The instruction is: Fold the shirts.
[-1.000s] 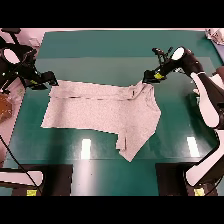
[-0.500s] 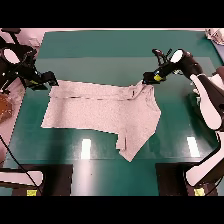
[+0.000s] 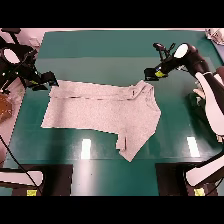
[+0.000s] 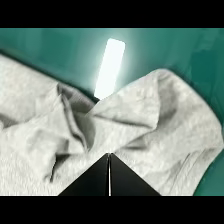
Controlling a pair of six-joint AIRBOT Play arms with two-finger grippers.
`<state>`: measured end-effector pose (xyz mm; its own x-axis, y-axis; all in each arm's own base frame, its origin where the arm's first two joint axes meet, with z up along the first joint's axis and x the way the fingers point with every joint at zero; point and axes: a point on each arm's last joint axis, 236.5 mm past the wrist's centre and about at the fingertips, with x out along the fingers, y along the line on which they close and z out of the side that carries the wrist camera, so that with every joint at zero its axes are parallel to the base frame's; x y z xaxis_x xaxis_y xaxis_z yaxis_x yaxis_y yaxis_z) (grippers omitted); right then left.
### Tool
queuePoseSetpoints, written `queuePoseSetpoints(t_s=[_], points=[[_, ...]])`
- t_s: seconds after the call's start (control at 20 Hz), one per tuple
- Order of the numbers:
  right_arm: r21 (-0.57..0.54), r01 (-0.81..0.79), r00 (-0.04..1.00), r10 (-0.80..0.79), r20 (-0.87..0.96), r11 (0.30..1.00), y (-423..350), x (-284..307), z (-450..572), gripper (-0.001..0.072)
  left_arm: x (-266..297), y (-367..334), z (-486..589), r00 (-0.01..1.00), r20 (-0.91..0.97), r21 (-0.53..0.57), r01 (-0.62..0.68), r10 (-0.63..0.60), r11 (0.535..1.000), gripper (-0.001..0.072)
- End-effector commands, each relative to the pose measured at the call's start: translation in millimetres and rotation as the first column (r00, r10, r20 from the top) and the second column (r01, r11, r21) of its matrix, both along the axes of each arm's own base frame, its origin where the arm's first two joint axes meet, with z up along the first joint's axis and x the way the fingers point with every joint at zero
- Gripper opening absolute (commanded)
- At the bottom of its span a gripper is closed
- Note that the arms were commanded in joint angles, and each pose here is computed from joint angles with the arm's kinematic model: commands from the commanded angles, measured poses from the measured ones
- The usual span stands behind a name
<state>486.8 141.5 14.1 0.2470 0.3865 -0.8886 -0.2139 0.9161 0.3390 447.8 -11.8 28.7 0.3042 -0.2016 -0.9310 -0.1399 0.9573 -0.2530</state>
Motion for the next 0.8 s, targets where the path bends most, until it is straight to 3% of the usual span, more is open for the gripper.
queuePoseSetpoints(t_s=[0.0,0.05,0.15,0.25,0.4,0.75], points=[[-0.063,-0.007,0.999,0.009,0.031,0.998,-5,-10,24,0.0014,0,0,0,1.000,0.001,0.000,-0.001,0.001,1.000,0.0705],[-0.068,0.032,0.998,-0.028,0.056,0.997,-9,-2,23,0.0025,0,0,0,1.000,0.000,0.000,-0.001,0.001,1.000,0.0705],[-0.065,0.072,0.996,-0.069,0.055,0.995,-15,5,7,0.0378,-1,0,0,1.000,-0.003,0.000,0.001,-0.001,1.000,0.0705],[-0.071,0.092,0.995,-0.095,-0.038,0.993,-23,-1,-27,0.0379,-1,0,0,1.000,-0.005,0.000,0.001,-0.001,1.000,0.0705],[0.005,0.125,0.984,-0.124,-0.126,0.992,-16,0,-57,0.0379,-1,0,0,1.000,-0.003,0.000,0.001,-0.001,1.000,0.0705],[0.053,0.157,0.987,-0.154,-0.054,0.986,-6,25,-54,0.0379,-1,0,0,1.000,-0.002,0.001,0.001,-0.001,1.000,0.0705]])
